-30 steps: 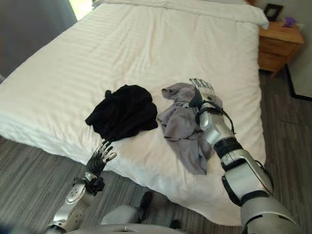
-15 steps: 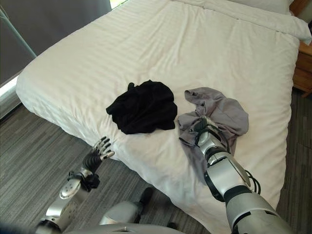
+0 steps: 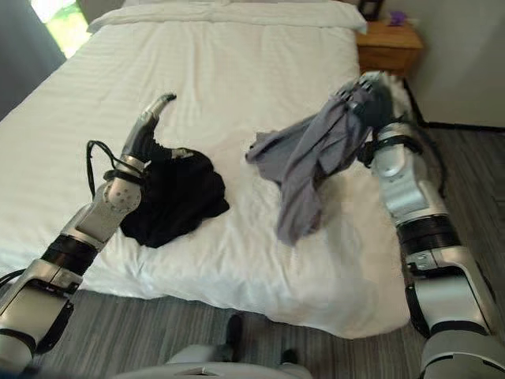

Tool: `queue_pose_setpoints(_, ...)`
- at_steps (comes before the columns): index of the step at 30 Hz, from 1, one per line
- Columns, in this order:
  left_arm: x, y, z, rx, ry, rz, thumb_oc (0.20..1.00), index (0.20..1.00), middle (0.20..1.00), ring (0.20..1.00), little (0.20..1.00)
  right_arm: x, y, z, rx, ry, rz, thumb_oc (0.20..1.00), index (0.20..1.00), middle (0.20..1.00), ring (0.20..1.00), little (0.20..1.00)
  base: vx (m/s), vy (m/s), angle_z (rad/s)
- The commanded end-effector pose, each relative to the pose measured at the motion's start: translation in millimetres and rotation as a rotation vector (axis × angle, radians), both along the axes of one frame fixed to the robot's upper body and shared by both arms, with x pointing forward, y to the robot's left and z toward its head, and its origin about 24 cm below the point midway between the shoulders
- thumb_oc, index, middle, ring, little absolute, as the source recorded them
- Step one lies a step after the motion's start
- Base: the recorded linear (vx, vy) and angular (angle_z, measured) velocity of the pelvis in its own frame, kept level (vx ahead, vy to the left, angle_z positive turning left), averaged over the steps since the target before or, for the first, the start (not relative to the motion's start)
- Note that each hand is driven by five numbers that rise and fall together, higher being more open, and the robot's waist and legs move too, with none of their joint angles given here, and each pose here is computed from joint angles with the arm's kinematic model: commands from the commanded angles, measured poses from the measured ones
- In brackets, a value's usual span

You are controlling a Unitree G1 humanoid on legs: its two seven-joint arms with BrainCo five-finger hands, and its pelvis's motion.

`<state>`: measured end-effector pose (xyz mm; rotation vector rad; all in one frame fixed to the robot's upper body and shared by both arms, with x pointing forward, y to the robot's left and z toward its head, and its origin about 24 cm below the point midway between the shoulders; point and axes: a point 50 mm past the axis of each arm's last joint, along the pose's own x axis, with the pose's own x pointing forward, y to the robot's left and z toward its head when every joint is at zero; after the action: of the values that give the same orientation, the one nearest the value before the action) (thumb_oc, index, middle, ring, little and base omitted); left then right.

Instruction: Pick up bed clothes into laundry basket.

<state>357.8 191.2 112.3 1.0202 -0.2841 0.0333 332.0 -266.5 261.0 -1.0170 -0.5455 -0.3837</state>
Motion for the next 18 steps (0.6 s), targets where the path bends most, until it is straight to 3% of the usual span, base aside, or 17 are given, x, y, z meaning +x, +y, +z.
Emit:
queue_pose_setpoints(1,0,19,-56,0.16,0.221,0.185,1.0,1.0,1.0,1.0,1.0,-26,-5,40,-0.07,-0.21,0.026,0.2,0.2,0.2,0.2,0.2,0.02,0.05,-0.24)
queue_pose_setpoints(2,1,17,-57,0.16,0.221,0.181,1.0,1.0,1.0,1.0,1.0,-27,-6,40,-0.071,-0.209,0.024,0.2,0.2,0.2,0.2,0.2,0.04,0.065,-0.45)
queue_pose_setpoints(3,-18,33,-104,0.219,0.446,0.283,1.0,1.0,1.0,1.0,1.0,-39,-7,47,-0.083,-0.241,0.05,0.2,0.2,0.2,0.2,0.2,0.04,0.06,-0.54)
queue_pose_setpoints(5,-30,38,-125,0.231,0.548,0.321,1.0,1.0,1.0,1.0,1.0,-46,-10,48,-0.094,-0.245,0.056,0.2,0.2,0.2,0.2,0.2,0.03,0.051,-0.35)
queue_pose_setpoints(6,-46,45,-145,0.24,0.66,0.358,1.0,1.0,1.0,1.0,1.0,-52,-12,47,-0.104,-0.247,0.061,0.2,0.2,0.2,0.2,0.2,0.04,0.064,-0.24)
queue_pose_setpoints(8,-123,73,-205,0.231,1.044,0.469,1.0,1.0,1.0,1.0,1.0,-68,-15,44,-0.117,-0.24,0.082,0.2,0.2,0.2,0.2,0.2,0.06,0.09,-0.43)
queue_pose_setpoints(10,-143,81,-215,0.242,1.126,0.477,1.0,1.0,1.0,1.0,1.0,-70,-16,41,-0.109,-0.236,0.087,0.2,0.2,0.2,0.2,0.2,0.04,0.038,-0.55)
queue_pose_setpoints(11,-160,88,-223,0.255,1.199,0.471,0.507,0.507,0.507,0.507,0.507,-75,-16,41,-0.106,-0.238,0.095,0.2,0.2,0.2,0.2,0.2,0.06,0.048,-0.39)
queue_pose_setpoints(12,-180,101,-228,0.276,1.263,0.468,0.2,0.2,0.2,0.2,0.2,-79,-20,40,-0.102,-0.234,0.089,0.2,0.2,0.2,0.2,0.2,0.04,0.037,-0.22)
queue_pose_setpoints(16,-183,128,-217,0.326,1.252,0.495,0.2,0.2,0.2,0.2,0.2,-83,-22,41,-0.118,-0.236,0.087,0.2,0.2,0.2,0.2,0.2,0.01,0.031,-0.25)
queue_pose_setpoints(17,-162,152,-191,0.373,1.155,0.534,0.2,0.2,0.2,0.2,0.2,-84,-21,44,-0.121,-0.252,0.1,0.2,0.2,0.2,0.2,0.2,0.0,0.028,-0.11)
queue_pose_setpoints(18,-120,186,-133,0.414,0.926,0.619,0.2,0.2,0.2,0.2,0.2,-88,-24,49,-0.118,-0.277,0.099,0.2,0.2,0.2,0.2,0.2,-0.02,0.025,-0.05)
